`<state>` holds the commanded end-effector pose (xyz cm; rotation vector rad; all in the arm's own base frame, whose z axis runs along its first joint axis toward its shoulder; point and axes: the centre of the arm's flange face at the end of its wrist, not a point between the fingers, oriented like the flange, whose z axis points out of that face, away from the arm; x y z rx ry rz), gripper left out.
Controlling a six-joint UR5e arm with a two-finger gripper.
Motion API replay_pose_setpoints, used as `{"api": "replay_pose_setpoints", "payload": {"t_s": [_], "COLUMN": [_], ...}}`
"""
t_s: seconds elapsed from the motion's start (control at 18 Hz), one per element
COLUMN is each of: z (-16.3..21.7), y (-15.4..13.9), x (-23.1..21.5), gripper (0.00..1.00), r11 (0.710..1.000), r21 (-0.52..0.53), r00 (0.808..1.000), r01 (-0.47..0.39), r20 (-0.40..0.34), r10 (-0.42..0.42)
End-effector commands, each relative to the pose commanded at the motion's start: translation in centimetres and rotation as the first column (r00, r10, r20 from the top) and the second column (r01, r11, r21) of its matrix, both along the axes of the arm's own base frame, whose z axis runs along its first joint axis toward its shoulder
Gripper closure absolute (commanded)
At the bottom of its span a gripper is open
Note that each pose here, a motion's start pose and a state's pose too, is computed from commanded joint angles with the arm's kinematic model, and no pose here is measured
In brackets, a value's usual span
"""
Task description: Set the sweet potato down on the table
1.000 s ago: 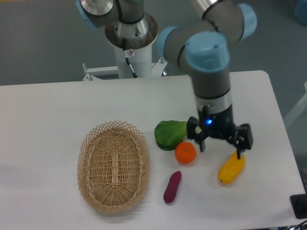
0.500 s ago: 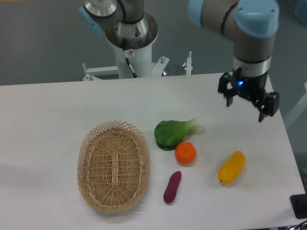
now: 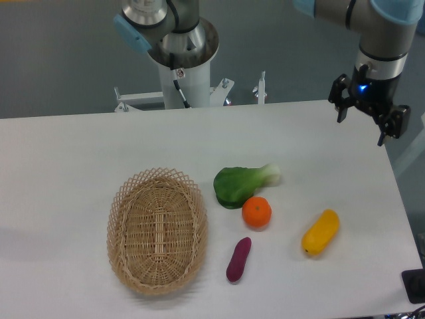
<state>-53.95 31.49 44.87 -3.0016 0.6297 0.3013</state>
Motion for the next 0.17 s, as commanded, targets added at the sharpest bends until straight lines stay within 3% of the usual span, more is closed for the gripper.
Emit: {"api": "replay_pose_setpoints", "payload": {"t_s": [0.17], "z": [0.02], "y": [0.02], "x": [-0.01], "gripper": [0.00], "r11": [1.000], "r21": [0.002], "r00": [1.000], "r01": [-0.001], "r20": [-0.001], "r10": [0.001]}}
